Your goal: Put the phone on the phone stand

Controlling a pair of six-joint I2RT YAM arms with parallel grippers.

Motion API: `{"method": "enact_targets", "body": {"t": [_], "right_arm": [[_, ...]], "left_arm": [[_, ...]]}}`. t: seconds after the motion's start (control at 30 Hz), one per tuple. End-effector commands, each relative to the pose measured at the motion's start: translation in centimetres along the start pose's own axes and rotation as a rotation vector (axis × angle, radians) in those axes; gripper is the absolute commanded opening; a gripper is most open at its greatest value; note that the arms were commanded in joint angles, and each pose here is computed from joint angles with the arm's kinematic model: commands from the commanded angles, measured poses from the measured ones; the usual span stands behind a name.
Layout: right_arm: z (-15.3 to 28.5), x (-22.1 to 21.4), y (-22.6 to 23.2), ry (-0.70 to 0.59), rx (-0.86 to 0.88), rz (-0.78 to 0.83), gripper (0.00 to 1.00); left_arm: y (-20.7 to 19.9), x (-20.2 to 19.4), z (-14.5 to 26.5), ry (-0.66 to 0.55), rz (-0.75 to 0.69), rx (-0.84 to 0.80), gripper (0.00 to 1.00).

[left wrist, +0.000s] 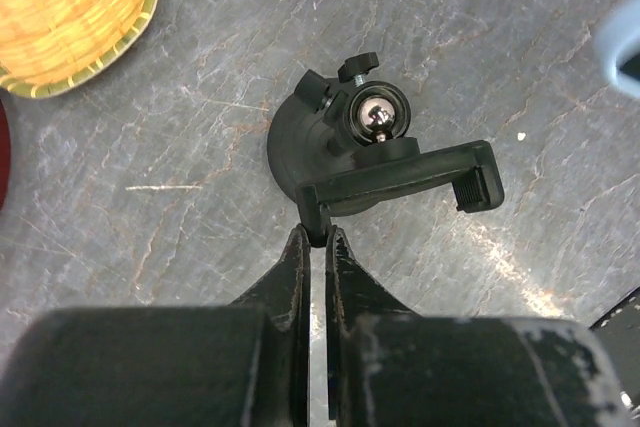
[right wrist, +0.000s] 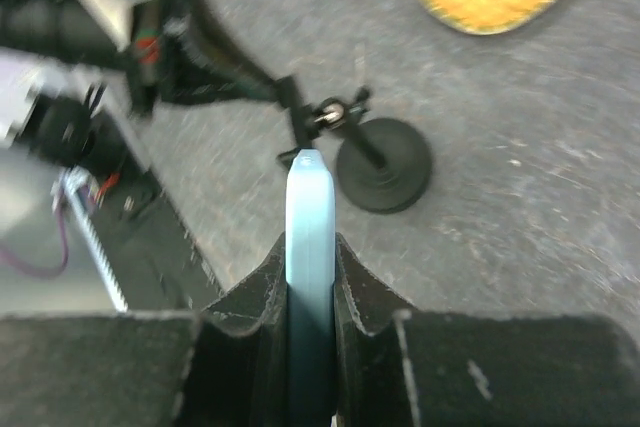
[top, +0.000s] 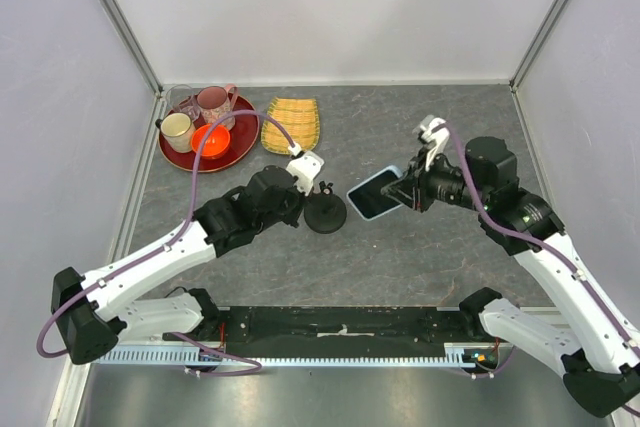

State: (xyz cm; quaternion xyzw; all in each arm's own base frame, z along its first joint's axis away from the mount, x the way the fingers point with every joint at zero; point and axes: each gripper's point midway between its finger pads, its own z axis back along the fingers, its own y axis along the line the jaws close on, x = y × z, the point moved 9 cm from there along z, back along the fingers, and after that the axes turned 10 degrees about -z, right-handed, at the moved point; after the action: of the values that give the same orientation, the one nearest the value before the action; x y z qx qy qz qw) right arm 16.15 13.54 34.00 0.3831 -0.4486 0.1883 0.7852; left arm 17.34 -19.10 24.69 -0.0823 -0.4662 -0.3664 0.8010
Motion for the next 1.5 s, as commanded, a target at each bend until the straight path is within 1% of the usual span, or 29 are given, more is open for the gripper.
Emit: {"method": "enact_targets", "body": {"t": [0.0,0.1,0.27,0.33,0.37,0.47,0.53,0.57,0.6,0.67,0.7,0.8,0.9,1.0,1.03,1.1,1.13,1.2,1.23,1.27,1.33,1.4,1.47], "right_arm": [[1.4,0.4,3.8,0.032,0.372,0.295,0.0],[0.7,0.1,4.4,0.067,0.413,0.326,0.0],[-1.9,0.1,5.3,0.111,0.346,0.344,0.0],[-2.7,0.1,5.9,0.109,0.315,0.343,0.0],[-2.9,0.5,5.6,0.083,0.256,0.333,0.0],[-3.4,1.1,5.3,0.02,0.186,0.292,0.0],[-3.4,1.2,5.3,-0.011,0.184,0.275,0.0],[-3.4,1.2,5.2,-0.022,0.17,0.271,0.0],[-3.4,1.1,5.1,-0.023,0.165,0.272,0.0],[-3.3,1.1,5.0,-0.025,0.161,0.272,0.0],[-3.3,0.9,5.0,-0.022,0.159,0.271,0.0],[-3.4,0.7,5.1,-0.011,0.167,0.243,0.0],[-3.4,0.8,5.1,-0.013,0.171,0.243,0.0],[-3.4,0.7,5.2,-0.023,0.177,0.241,0.0],[-3.2,0.7,5.2,-0.032,0.179,0.24,0.0],[-3.3,0.6,5.2,-0.034,0.183,0.237,0.0],[-3.2,0.6,5.2,-0.041,0.184,0.236,0.0],[-3.0,0.5,5.2,-0.044,0.19,0.235,0.0],[-2.9,0.5,5.3,-0.049,0.195,0.236,0.0],[-2.8,0.4,5.3,-0.049,0.198,0.234,0.0],[-2.5,0.4,5.3,-0.057,0.199,0.235,0.0],[-2.3,0.4,5.3,-0.065,0.2,0.237,0.0],[-2.2,0.4,5.4,-0.068,0.203,0.238,0.0]], "left_arm": [[0.2,0.4,0.8,-0.112,-0.214,-0.088,0.02],[0.0,0.4,0.7,-0.123,-0.241,-0.133,0.02],[0.3,0.6,-0.1,-0.121,-0.255,-0.181,0.02],[0.9,0.8,-0.3,-0.122,-0.241,-0.162,0.02],[0.9,0.8,-0.4,-0.125,-0.242,-0.185,0.02],[1.9,0.9,-0.8,-0.12,-0.214,-0.15,0.03],[2.3,0.7,-1.0,-0.117,-0.203,-0.12,0.06],[2.4,0.9,-0.8,-0.144,-0.195,-0.111,0.09],[2.6,0.3,-0.9,-0.134,-0.187,-0.078,0.15],[2.9,0.4,-0.6,-0.176,-0.165,-0.057,0.21],[2.9,0.1,-0.2,-0.194,-0.159,-0.05,0.27],[3.1,-0.1,0.4,-0.251,-0.123,-0.025,0.32],[3.4,-0.6,0.5,-0.261,-0.093,0.032,0.33],[3.8,-0.7,0.9,-0.283,-0.029,0.1,0.33],[3.7,-0.5,1.2,-0.314,0.015,0.097,0.33],[3.1,-1.1,1.0,-0.337,0.065,0.064,0.35],[2.9,-0.8,1.1,-0.376,0.122,0.058,0.35],[2.4,-1.5,0.6,-0.369,0.168,0.042,0.35],[2.6,-1.0,0.6,-0.397,0.189,0.059,0.35],[2.9,-0.9,0.5,-0.391,0.205,0.096,0.34],[3.1,-0.9,0.4,-0.401,0.218,0.114,0.33],[2.8,-1.1,0.3,-0.399,0.227,0.099,0.34],[2.4,-1.2,0.2,-0.407,0.219,0.074,0.38]]}}
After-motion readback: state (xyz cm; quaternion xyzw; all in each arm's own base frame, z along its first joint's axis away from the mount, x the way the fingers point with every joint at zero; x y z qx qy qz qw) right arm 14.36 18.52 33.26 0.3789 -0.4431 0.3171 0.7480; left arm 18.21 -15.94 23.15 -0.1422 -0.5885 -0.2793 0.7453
